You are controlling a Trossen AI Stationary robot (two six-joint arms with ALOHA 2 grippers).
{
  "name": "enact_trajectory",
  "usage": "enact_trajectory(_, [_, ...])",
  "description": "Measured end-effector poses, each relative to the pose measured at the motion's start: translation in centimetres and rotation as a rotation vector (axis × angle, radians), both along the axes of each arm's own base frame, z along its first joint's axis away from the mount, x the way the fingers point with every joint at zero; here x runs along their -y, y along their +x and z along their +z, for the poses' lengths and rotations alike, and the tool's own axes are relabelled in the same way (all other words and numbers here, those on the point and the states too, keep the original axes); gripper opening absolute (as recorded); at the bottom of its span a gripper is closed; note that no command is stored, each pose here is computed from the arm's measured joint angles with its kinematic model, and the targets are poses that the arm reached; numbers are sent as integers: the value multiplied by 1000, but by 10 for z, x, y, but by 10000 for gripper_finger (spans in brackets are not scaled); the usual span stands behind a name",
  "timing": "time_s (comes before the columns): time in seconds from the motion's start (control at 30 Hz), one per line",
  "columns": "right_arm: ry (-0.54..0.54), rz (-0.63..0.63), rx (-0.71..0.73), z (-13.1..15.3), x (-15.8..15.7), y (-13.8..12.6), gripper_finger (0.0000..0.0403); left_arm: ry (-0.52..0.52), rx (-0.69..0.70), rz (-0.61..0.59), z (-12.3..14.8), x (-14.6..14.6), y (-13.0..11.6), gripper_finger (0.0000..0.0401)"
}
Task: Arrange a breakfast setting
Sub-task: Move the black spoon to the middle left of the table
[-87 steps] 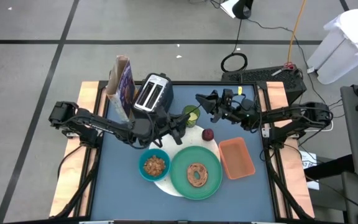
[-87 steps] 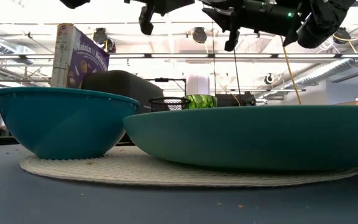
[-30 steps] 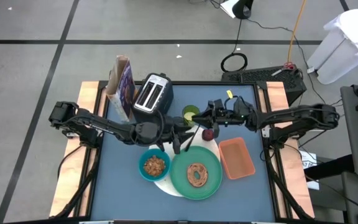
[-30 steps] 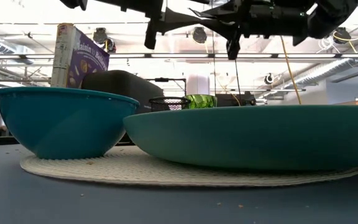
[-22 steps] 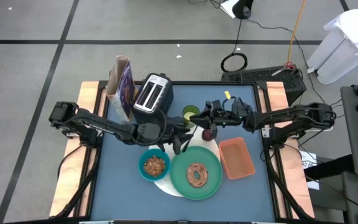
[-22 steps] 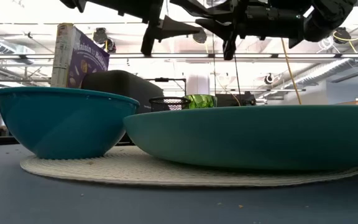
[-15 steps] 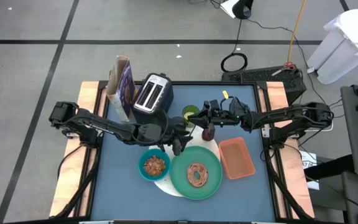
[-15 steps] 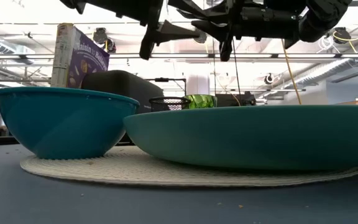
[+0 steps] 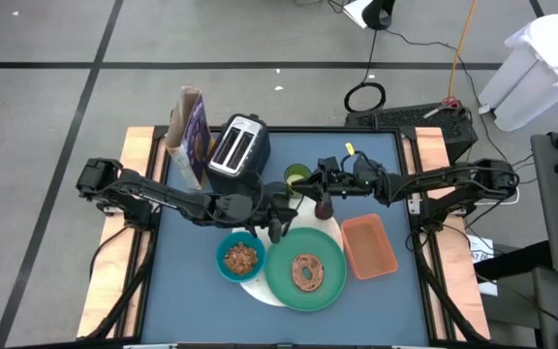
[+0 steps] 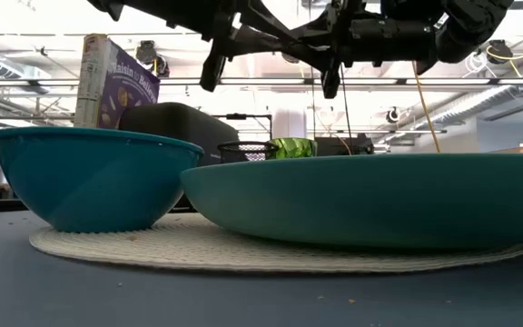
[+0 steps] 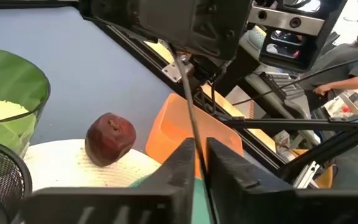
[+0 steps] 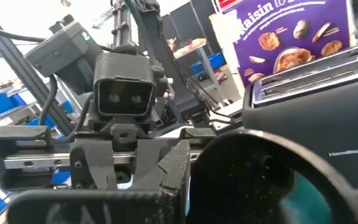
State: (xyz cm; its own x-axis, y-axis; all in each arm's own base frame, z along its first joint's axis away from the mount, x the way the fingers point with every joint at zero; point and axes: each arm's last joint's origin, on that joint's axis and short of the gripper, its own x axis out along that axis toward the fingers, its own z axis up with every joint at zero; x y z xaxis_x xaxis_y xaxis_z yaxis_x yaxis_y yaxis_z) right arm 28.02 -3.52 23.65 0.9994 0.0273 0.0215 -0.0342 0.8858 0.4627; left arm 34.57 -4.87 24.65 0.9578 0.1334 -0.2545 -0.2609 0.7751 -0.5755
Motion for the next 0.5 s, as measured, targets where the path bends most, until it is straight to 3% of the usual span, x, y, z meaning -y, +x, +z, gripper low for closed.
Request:
enact_trajectory(0.13, [-9,-27,-3,0,1,0,59,-7,-7,13,-1,-1,0,11])
enact_trajectory(0.5, [-9,-43,2,0,1,0,59,-12,-12,16,-1,-1,0,10])
